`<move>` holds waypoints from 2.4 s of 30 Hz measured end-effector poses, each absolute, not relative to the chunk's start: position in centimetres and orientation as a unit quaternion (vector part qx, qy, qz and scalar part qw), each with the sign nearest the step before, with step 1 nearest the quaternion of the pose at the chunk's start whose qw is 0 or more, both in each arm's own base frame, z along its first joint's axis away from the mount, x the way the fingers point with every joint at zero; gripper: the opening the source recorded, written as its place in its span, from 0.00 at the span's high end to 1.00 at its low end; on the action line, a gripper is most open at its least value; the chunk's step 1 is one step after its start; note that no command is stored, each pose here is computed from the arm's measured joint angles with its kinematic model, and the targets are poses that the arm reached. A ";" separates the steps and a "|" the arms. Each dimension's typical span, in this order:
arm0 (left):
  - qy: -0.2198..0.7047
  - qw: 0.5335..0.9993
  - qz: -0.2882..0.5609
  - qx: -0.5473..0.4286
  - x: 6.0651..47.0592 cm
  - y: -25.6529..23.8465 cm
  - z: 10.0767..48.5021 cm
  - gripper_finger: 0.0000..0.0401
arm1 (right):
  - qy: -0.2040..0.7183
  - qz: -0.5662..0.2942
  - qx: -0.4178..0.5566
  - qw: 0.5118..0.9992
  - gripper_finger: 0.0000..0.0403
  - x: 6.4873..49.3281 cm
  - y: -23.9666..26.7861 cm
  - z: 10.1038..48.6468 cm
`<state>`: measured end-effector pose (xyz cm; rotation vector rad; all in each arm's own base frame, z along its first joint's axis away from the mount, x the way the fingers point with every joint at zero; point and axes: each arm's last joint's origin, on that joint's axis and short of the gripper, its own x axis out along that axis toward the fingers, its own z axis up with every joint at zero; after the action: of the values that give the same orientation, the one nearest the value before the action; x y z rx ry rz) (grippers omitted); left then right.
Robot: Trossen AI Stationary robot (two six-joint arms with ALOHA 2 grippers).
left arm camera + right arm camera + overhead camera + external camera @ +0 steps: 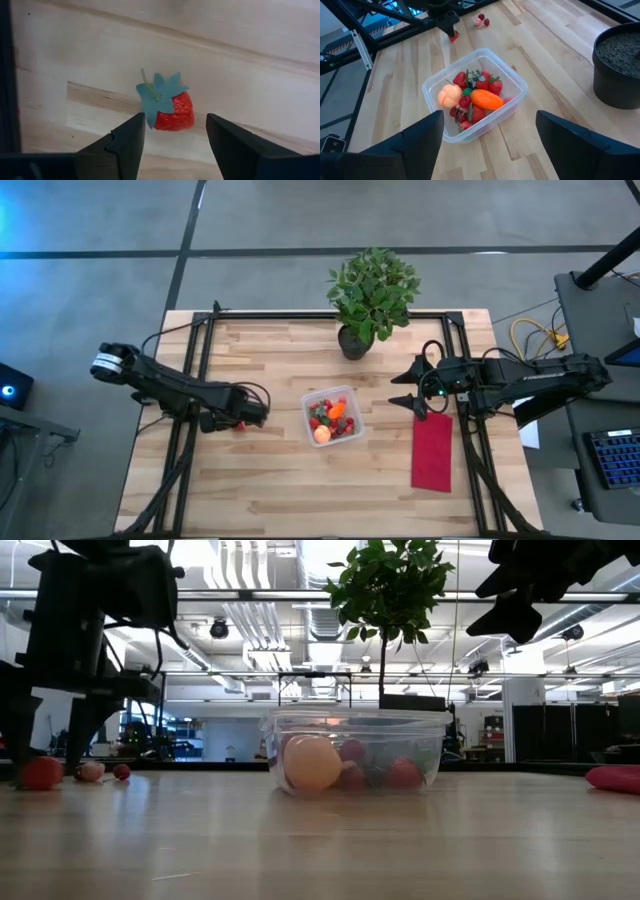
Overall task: Pick and placing Produce into tupperware
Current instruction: Put the red strawberry into the transparent bin
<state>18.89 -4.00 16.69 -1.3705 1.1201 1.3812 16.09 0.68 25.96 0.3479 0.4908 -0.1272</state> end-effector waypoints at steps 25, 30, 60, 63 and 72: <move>0.451 0.474 0.544 -0.526 20.1 -4.1 16.1 0.81 | 0.242 -0.063 0.171 0.953 0.23 16.1 0.7 26.0; 0.420 0.515 0.541 -0.515 20.7 -3.9 17.3 0.82 | 0.242 -0.062 0.171 0.953 0.24 16.1 0.7 26.0; 0.356 0.498 0.588 -0.529 20.4 -3.6 17.0 0.49 | 0.241 -0.062 0.171 0.953 0.25 16.1 0.7 26.0; 0.354 0.498 0.585 -0.533 20.3 -3.5 16.6 0.49 | 0.242 -0.063 0.171 0.953 0.25 16.1 0.7 26.0; 0.337 0.502 0.589 -0.536 20.3 -3.0 16.0 0.49 | 0.241 -0.063 0.171 0.953 0.24 16.1 0.7 26.0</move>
<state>20.32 -3.03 16.03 -1.2955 0.8153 1.4230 16.09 0.69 25.96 0.3476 0.4905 -0.1271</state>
